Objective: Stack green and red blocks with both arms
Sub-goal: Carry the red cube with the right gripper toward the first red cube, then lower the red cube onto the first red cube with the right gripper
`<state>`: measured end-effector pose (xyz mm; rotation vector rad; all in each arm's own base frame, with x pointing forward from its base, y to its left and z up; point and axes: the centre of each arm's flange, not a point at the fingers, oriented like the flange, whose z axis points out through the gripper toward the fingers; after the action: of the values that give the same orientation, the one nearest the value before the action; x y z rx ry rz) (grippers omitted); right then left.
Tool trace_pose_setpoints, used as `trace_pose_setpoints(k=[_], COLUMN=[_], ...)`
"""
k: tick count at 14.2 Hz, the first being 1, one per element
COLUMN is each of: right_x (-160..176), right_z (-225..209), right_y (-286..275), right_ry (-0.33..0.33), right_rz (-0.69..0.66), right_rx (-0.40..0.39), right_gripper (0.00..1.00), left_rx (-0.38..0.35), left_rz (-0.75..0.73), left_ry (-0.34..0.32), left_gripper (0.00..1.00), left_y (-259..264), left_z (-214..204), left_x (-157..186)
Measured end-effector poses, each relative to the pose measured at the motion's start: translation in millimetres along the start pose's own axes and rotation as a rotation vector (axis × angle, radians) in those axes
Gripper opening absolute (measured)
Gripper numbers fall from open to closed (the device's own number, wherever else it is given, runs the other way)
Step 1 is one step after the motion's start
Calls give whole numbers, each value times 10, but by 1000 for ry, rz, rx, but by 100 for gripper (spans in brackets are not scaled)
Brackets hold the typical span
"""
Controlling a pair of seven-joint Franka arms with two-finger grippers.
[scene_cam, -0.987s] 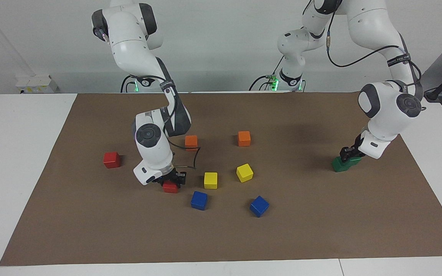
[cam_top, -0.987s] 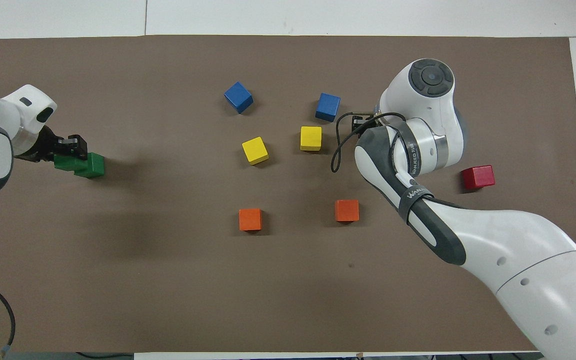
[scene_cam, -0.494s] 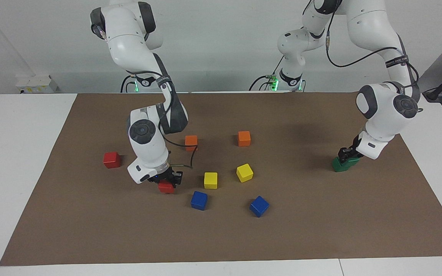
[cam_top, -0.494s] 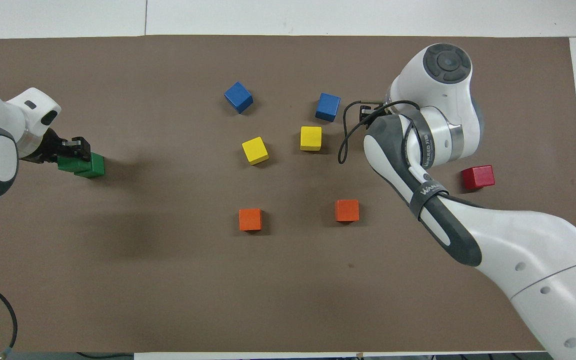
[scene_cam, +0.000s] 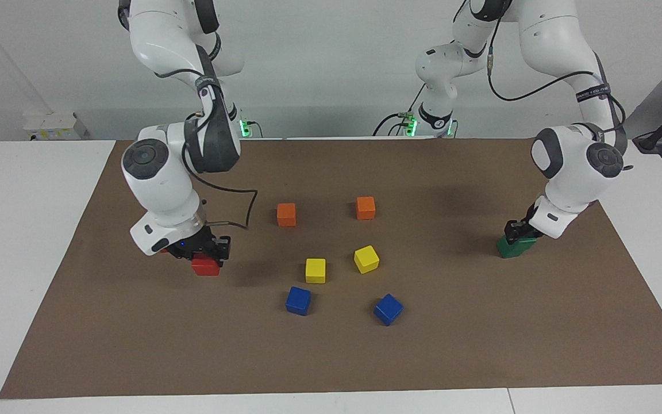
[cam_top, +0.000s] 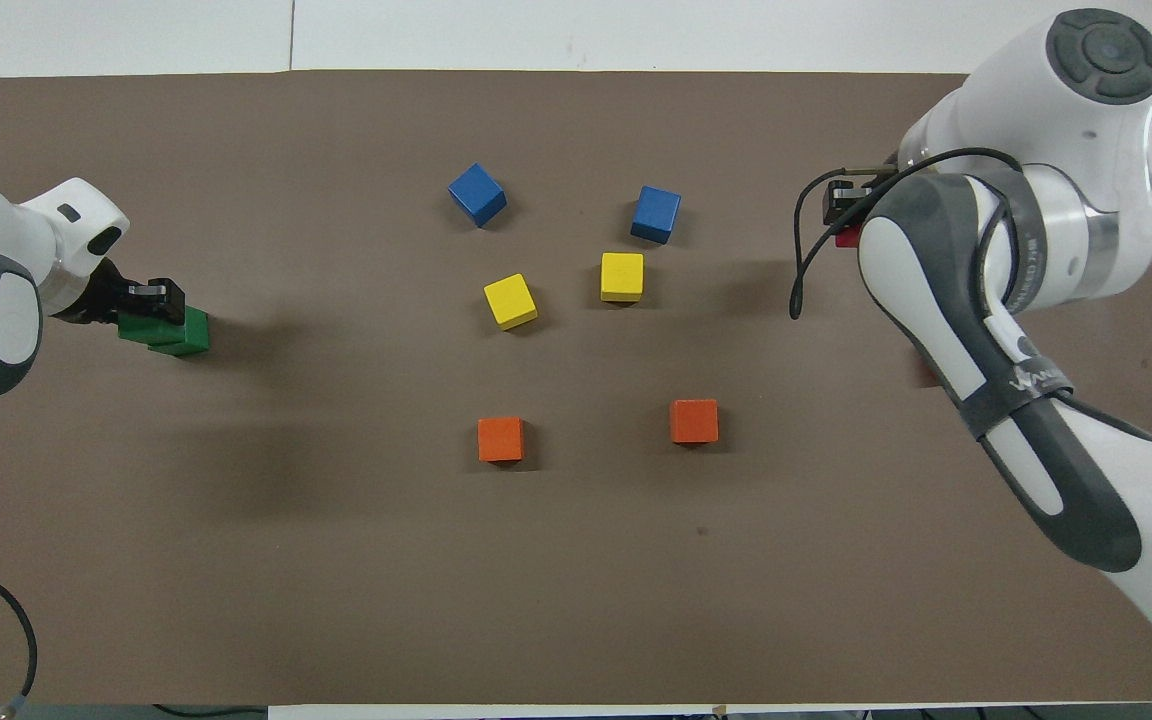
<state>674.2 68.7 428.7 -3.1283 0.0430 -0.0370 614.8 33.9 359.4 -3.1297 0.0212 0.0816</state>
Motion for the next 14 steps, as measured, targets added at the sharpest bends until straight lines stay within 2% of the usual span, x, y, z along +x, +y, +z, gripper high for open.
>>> trace_pose_setpoints(k=[5, 14], right_x=[-149, -887], right_z=[-106, -52], right_y=[651, 937], right_ry=[-53, -107], right_rz=[-64, -31], right_rx=[-4, -6], right_gripper=[55, 55], left_rx=[1, 2], left_rz=[0, -1], left_ry=[-2, -6], left_gripper=[55, 55], left_y=[-23, -22], left_z=[11, 15], left_x=[-7, -48])
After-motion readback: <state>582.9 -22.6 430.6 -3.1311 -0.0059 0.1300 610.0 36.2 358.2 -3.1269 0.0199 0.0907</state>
